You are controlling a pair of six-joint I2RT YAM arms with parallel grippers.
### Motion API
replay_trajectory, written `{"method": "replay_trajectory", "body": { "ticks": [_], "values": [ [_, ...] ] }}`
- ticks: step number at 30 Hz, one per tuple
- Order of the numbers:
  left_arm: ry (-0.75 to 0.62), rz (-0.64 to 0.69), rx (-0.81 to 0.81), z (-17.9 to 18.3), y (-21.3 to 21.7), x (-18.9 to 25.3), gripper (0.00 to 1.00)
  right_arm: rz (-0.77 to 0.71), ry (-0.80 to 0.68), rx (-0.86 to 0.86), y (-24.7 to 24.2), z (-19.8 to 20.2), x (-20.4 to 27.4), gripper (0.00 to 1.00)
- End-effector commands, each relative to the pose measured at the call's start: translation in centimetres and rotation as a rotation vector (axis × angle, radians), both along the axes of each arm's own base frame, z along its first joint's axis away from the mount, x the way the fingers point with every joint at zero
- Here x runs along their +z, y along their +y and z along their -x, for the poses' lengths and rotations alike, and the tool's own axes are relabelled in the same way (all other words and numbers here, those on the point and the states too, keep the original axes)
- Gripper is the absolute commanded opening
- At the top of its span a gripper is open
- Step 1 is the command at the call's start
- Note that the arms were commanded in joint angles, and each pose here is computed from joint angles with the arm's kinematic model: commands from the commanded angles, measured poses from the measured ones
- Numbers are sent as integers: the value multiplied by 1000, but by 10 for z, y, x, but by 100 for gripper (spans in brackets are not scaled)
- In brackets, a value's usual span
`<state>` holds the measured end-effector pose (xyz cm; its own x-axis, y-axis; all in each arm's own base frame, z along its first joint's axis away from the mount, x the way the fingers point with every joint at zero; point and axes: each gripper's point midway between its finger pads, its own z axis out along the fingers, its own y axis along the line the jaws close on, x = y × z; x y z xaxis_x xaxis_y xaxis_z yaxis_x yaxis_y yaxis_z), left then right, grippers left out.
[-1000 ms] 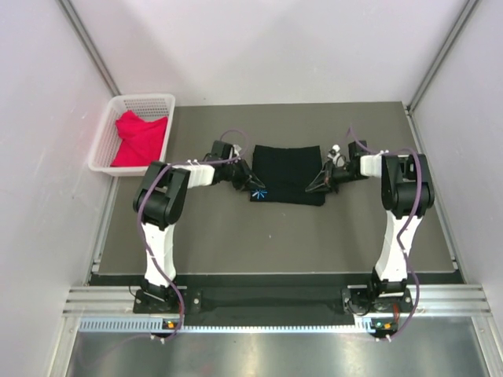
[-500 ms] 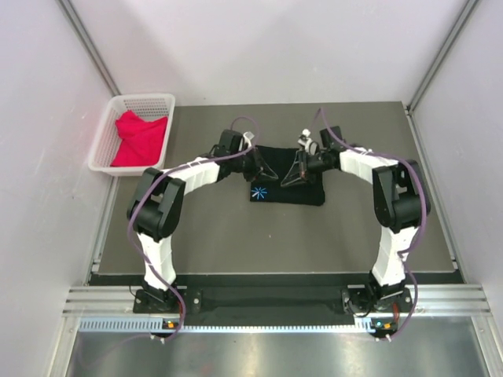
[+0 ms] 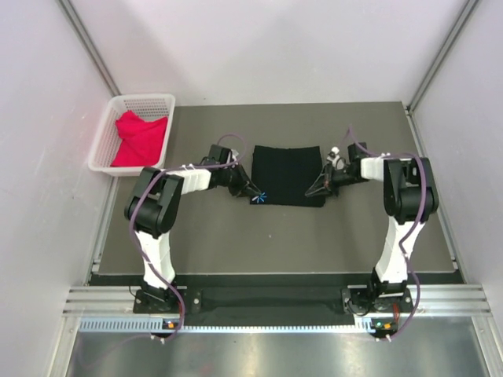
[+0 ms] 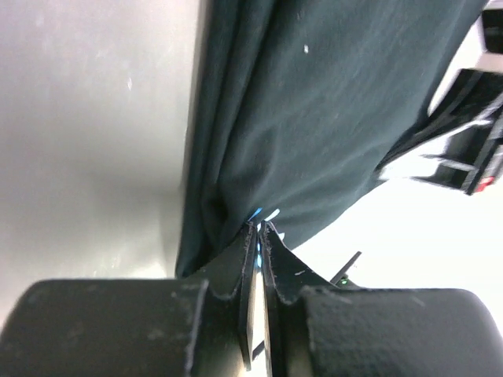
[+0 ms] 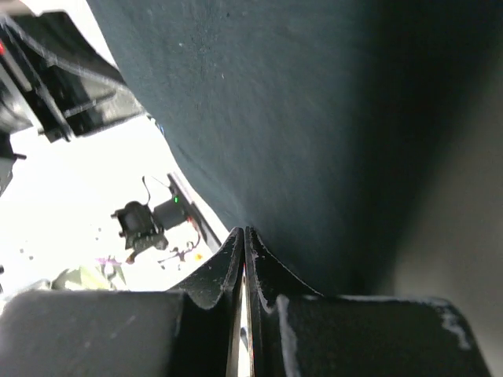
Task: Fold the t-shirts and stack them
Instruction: Fold the tshirt
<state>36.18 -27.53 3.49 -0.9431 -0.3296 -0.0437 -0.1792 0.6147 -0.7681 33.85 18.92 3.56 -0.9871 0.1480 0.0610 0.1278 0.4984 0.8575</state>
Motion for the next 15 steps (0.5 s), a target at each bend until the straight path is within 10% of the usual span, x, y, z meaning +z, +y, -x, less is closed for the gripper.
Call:
{"method": "replay_trajectory", "body": {
  "ticks": [1, 8, 15],
  "values": [
    [-53, -88, -28, 1, 13, 23, 11, 43, -126, -10, -10, -9, 36, 2],
    [-118, 72, -31, -14, -21, 84, 13, 19, -190, 15, 8, -15, 67, 3],
    [-19, 88, 19, -6, -19, 25, 11, 33, -66, -46, -14, 4, 13, 2]
  ]
}}
